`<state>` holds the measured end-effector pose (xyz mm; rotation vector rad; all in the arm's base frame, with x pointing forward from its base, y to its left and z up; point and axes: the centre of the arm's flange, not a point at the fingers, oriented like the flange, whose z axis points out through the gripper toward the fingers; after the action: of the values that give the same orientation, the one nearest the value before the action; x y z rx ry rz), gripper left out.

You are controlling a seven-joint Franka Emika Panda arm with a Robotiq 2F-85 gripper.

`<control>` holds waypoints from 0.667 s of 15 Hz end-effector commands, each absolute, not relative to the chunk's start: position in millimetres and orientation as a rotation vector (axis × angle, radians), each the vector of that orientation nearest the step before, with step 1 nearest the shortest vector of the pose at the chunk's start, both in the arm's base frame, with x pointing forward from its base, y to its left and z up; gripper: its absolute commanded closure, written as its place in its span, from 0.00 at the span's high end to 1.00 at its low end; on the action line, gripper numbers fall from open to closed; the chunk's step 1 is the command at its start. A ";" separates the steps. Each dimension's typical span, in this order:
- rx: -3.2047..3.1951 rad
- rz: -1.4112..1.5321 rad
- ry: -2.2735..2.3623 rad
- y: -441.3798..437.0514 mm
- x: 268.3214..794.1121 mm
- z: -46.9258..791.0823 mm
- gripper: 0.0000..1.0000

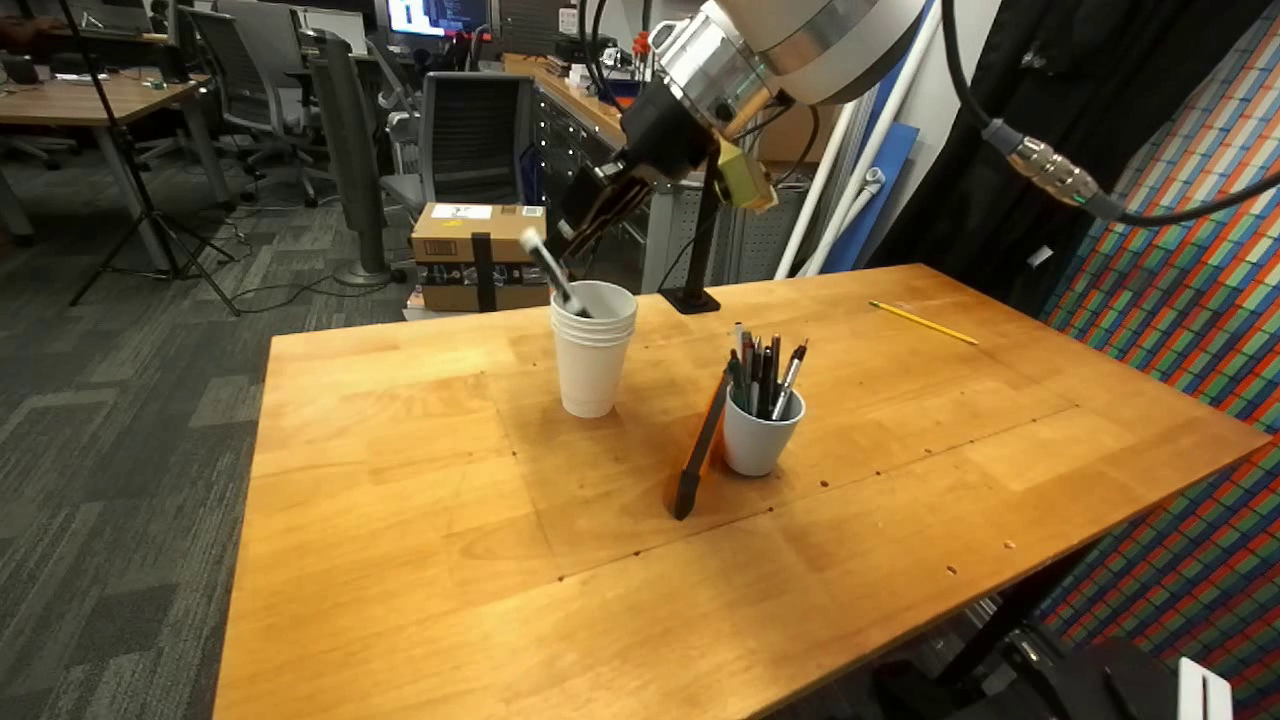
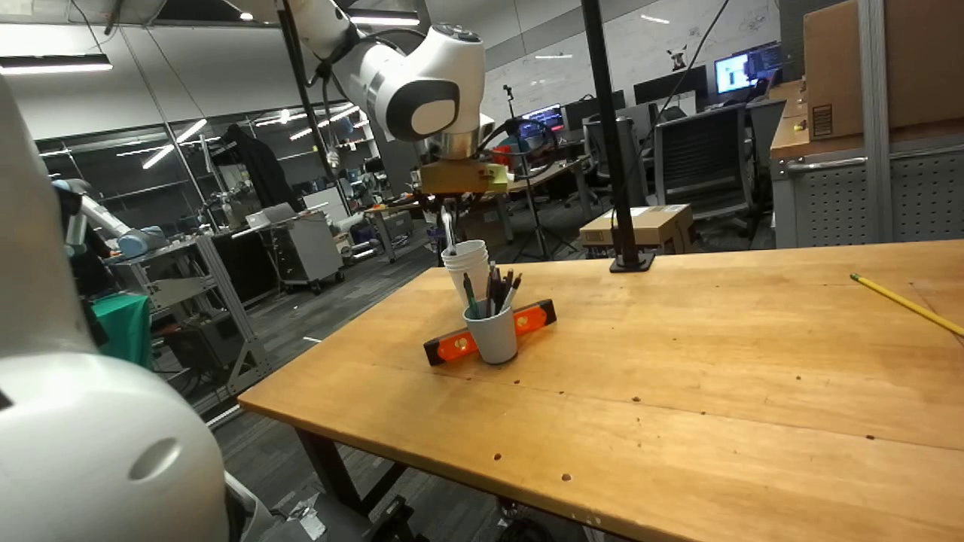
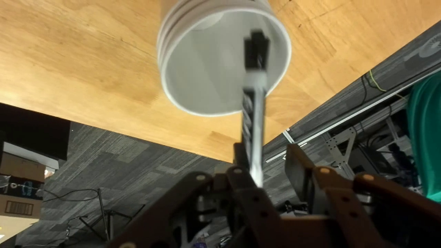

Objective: Stack the white cups together then put the marker in the stacked cups.

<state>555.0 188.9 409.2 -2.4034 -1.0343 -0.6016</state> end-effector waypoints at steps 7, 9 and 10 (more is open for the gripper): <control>-2.427 -0.596 -1.033 176.0 557.6 410.7 1.00; -2.487 -0.553 -0.985 163.3 552.7 413.3 1.00; -2.530 -0.535 -0.946 154.2 549.4 415.0 1.00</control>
<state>559.5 173.6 401.8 -2.4448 -1.0250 -0.5778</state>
